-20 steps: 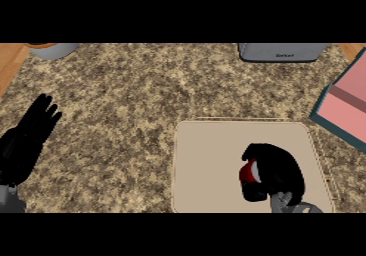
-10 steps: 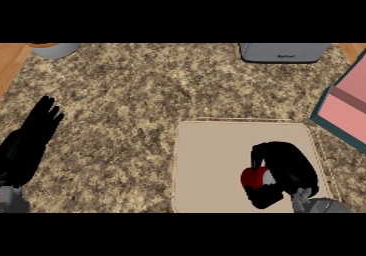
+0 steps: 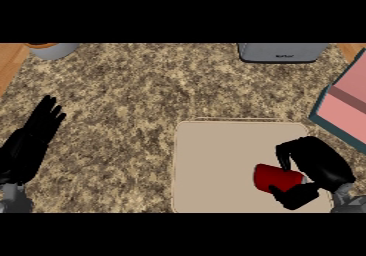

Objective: Pick the can from the tray and place it in the cardboard box

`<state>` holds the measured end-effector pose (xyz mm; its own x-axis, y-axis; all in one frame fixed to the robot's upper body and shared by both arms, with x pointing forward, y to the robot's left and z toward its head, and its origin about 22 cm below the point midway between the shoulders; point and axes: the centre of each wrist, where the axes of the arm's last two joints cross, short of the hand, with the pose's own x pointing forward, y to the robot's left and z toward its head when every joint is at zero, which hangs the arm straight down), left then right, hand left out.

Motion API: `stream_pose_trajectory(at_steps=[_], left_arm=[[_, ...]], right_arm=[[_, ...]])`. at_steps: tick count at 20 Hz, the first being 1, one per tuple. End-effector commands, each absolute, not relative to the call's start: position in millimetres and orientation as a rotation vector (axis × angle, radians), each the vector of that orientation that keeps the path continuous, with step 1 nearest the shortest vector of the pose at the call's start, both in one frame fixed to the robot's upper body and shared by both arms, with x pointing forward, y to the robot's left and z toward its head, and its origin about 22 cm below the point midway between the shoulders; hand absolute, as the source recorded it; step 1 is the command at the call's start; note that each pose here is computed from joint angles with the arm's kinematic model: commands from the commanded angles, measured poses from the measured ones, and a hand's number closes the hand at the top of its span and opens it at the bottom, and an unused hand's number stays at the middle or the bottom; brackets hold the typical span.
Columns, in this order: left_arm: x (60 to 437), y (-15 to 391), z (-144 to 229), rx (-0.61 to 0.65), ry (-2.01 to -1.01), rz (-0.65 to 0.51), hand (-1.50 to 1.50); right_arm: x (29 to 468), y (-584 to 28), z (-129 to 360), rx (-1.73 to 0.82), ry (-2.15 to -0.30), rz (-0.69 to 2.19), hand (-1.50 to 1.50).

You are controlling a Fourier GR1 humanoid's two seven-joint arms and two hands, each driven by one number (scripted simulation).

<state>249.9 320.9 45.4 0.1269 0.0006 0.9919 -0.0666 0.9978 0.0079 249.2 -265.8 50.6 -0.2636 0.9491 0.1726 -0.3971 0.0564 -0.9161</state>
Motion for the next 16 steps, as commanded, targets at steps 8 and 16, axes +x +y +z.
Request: stream_pose_trajectory(at_steps=[8, 16], left_arm=[[241.4, 318.6, 51.4, 0.069, -1.441, 0.055, 0.00], [230.7, 315.0, 38.4, 0.063, -1.435, 0.055, 0.00]], right_arm=[[216.9, -284.8, 137.5, -0.810, -1.492, 1.418, 1.50], [203.4, -289.9, 218.2, -1.034, -1.648, 1.031, 1.50]])
